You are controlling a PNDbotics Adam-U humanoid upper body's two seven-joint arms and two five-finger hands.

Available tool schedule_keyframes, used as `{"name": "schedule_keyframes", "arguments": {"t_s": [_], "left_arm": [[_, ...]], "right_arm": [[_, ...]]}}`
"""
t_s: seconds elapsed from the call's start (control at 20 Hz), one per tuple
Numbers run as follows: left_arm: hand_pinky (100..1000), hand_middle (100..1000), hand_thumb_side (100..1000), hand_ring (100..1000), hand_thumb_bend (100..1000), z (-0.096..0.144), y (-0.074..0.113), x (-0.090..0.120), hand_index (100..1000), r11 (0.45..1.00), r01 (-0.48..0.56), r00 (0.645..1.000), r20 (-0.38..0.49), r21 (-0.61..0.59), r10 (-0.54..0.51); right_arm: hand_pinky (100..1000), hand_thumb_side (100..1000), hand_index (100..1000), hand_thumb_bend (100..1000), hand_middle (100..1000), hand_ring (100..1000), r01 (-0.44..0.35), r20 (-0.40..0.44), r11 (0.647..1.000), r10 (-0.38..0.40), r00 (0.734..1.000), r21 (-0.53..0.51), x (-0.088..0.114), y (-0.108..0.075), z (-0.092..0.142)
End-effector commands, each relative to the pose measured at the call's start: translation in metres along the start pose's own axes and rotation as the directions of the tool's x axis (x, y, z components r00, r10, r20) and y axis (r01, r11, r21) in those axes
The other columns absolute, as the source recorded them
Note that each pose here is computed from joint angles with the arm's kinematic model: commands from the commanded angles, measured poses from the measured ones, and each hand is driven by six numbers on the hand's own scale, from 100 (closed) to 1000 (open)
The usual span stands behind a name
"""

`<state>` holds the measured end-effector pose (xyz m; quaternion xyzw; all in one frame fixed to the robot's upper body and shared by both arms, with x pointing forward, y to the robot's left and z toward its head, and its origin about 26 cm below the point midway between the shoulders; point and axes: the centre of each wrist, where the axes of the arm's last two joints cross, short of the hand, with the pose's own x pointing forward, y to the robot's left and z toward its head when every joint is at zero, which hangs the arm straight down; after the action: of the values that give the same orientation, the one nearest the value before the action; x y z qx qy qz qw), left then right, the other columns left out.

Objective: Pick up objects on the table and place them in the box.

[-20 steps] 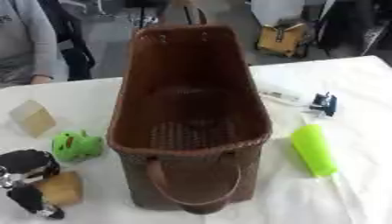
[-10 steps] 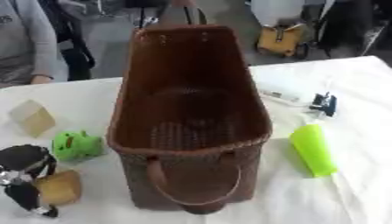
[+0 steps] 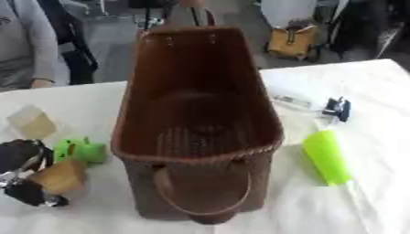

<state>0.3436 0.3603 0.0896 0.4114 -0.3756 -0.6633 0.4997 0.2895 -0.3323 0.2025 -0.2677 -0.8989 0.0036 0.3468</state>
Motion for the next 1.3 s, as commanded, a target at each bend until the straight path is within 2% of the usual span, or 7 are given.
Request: {"name": "schedule_keyframes", "arguments": {"t_s": [0.05, 0.15, 0.45, 0.8, 1.0, 1.15, 1.3], "left_arm": [[606, 383, 450, 498, 811, 0.0, 0.008, -0.005, 479, 0.999, 0.03, 0.999, -0.014, -0.015, -0.03], [596, 354, 417, 475, 738, 0.0, 0.01, -0.003, 447, 1.0, 0.022, 1.0, -0.014, 0.018, -0.022], [594, 344, 420, 468, 698, 0.004, 0.028, 0.002, 437, 0.991, -0.041, 0.999, -0.005, 0.131, 0.042], [597, 335, 427, 459, 668, 0.026, 0.091, 0.008, 436, 0.932, -0.086, 0.996, 0.024, 0.353, 0.083], [594, 326, 386, 440, 677, 0.04, 0.134, 0.016, 428, 0.853, -0.133, 0.991, 0.055, 0.505, 0.122], [592, 316, 371, 427, 686, 0.046, 0.166, 0.025, 417, 0.769, -0.181, 0.983, 0.089, 0.613, 0.161], [594, 307, 359, 431, 721, 0.048, 0.188, 0.034, 406, 0.711, -0.219, 0.976, 0.139, 0.668, 0.17]], "right_arm": [[516, 779, 774, 100, 684, 634, -0.008, 0.027, 1.0, 0.008, 1.0, -0.006, 0.004, -0.003, -0.006], [516, 779, 773, 100, 684, 634, -0.009, 0.026, 1.0, 0.009, 1.0, -0.007, 0.004, -0.004, -0.005], [517, 778, 773, 100, 684, 633, -0.012, 0.026, 1.0, 0.012, 1.0, -0.011, 0.004, -0.004, -0.006], [517, 777, 773, 100, 684, 633, -0.017, 0.023, 1.0, 0.018, 1.0, -0.013, 0.003, -0.005, -0.005], [517, 776, 773, 100, 684, 633, -0.019, 0.018, 1.0, 0.019, 1.0, -0.013, 0.002, -0.005, -0.004], [517, 776, 773, 100, 684, 633, -0.019, 0.014, 1.0, 0.019, 1.0, -0.011, 0.001, -0.005, -0.003], [516, 777, 772, 100, 683, 633, -0.018, 0.012, 1.0, 0.018, 1.0, -0.006, 0.001, -0.004, -0.003]]}}
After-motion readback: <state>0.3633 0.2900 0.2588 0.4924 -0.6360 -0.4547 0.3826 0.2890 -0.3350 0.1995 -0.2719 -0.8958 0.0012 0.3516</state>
